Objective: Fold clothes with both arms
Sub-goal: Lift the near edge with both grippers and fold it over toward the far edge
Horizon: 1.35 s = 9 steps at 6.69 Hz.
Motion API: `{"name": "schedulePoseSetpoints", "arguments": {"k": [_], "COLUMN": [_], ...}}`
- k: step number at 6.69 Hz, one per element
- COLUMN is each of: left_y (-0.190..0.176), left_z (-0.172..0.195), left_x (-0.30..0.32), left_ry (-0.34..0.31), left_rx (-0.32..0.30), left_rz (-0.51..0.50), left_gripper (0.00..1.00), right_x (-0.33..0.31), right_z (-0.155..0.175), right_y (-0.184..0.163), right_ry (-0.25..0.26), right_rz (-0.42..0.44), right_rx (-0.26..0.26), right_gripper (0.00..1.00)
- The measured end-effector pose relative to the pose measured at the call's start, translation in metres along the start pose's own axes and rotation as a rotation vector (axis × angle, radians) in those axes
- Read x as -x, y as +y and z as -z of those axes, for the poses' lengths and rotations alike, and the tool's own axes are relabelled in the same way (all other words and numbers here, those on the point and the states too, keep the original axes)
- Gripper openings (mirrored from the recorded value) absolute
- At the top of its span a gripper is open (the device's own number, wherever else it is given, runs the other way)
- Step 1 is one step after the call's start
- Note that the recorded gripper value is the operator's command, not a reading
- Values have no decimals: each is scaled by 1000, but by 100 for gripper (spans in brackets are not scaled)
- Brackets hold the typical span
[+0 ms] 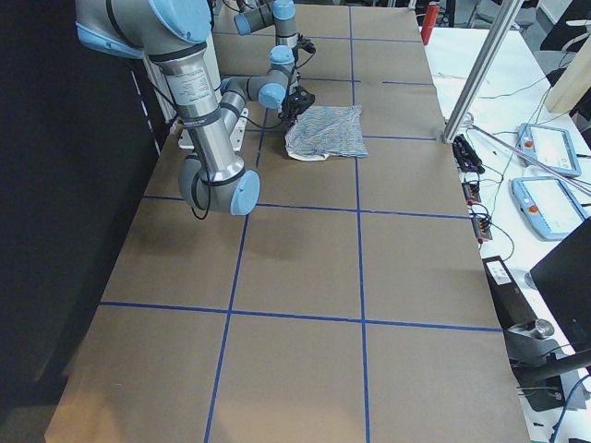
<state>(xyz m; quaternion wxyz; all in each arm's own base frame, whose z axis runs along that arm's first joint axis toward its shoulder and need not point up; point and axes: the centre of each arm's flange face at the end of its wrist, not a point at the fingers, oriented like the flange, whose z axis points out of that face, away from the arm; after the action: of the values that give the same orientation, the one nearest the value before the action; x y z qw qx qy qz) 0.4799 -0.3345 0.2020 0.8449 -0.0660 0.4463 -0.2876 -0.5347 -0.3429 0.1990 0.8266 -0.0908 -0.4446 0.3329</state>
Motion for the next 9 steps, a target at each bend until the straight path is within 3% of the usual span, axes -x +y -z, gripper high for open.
{"name": "schedulePoseSetpoints", "arguments": {"k": [3, 4, 5, 7, 9], "left_y": [-25, -33, -57, -165, -252], "left_z": [-12, -14, -21, -54, -58], "left_x": [-15, -18, -25, -57, -70], "left_ry": [56, 70, 101, 197, 229], "left_rx": [-17, -22, -43, -137, -230], "left_rz": [98, 129, 162, 196, 140], "left_gripper": [0, 21, 99, 100, 100], "right_x": [22, 34, 63, 131, 145], "right_z": [-11, -12, -23, -50, -59], "right_y": [-34, -45, -63, -140, -212], "right_ry": [-26, -30, -22, -34, -40], "right_rz": [-26, -40, -65, -115, -79], "right_rx": [-34, -49, -76, -116, -145], "right_gripper": [0, 13, 99, 100, 100]}}
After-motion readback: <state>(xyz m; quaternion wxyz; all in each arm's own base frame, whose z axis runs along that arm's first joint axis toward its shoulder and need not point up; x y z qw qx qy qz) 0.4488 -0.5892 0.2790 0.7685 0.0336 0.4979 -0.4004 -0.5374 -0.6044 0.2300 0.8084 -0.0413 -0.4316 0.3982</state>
